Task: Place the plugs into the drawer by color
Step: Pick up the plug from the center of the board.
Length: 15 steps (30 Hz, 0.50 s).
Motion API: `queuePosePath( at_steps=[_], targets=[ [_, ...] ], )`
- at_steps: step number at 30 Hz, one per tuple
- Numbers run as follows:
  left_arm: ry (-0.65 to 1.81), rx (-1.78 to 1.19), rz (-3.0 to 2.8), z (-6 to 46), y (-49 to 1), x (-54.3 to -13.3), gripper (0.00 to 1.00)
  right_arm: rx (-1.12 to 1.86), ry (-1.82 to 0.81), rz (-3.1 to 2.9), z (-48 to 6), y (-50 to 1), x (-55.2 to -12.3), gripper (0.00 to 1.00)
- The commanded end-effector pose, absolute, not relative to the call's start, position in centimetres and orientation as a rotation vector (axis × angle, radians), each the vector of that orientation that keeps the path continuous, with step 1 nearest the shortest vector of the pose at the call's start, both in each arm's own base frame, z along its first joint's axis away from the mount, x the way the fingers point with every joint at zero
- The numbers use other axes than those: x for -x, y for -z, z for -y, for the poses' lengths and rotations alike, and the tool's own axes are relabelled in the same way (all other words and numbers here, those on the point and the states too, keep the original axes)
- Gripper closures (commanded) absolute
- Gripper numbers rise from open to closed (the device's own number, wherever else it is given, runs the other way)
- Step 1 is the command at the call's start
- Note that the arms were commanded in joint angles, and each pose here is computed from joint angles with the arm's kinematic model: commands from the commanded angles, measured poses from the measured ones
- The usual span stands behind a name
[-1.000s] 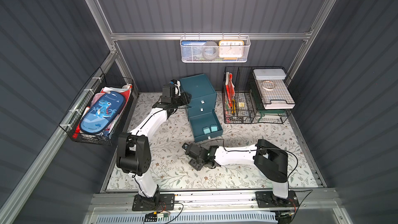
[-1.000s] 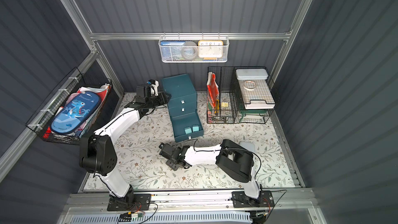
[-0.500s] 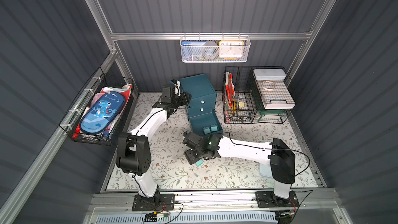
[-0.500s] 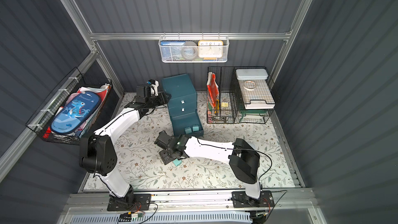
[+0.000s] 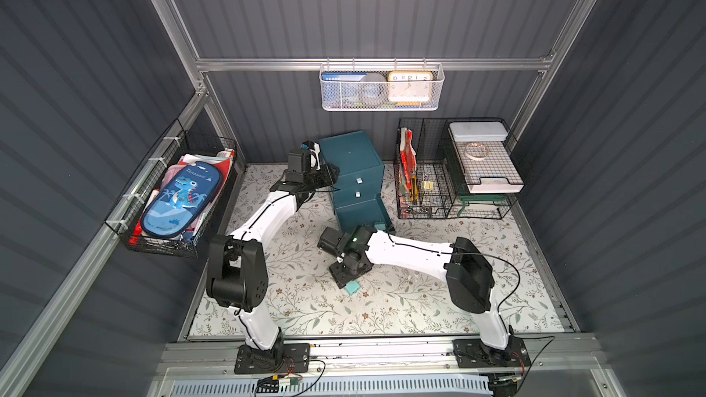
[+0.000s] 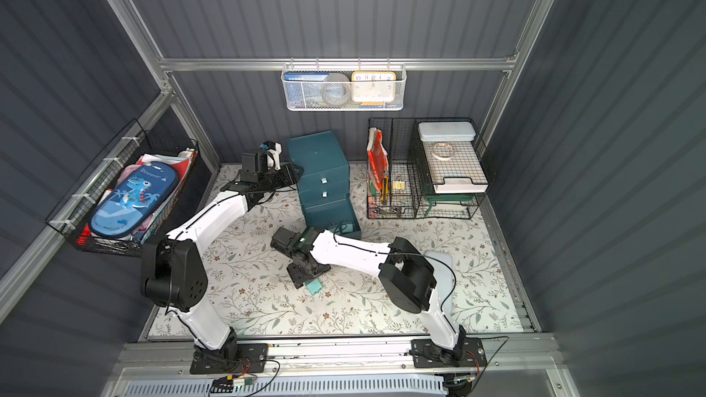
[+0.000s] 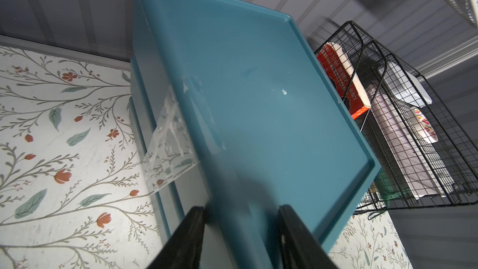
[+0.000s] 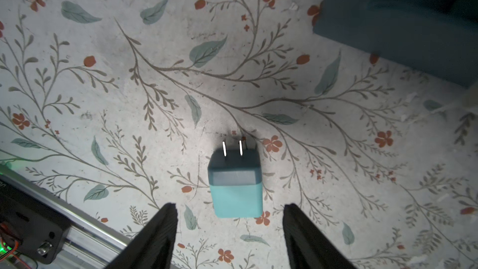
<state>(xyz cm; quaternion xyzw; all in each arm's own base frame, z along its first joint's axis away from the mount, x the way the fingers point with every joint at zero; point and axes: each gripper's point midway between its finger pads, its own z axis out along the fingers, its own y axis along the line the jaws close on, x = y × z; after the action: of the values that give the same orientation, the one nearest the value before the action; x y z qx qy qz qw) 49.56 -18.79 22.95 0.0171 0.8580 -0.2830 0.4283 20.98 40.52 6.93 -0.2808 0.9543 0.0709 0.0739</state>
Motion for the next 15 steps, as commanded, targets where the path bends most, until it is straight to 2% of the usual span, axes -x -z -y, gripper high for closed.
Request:
queuePosePath(
  at_steps=[1, 15],
  targets=[
    [0.695, -0.096, -2.406, 19.8, -16.0, -45.6, 0.50, 0.891, -0.203, -2.898, -40.3, -6.0, -20.1, 0.32],
    [0.702, -0.094, -2.411, 19.9, -15.7, -45.5, 0.50, 0.877, -0.063, -2.943, -38.7, -1.7, -20.0, 0.37]
  ],
)
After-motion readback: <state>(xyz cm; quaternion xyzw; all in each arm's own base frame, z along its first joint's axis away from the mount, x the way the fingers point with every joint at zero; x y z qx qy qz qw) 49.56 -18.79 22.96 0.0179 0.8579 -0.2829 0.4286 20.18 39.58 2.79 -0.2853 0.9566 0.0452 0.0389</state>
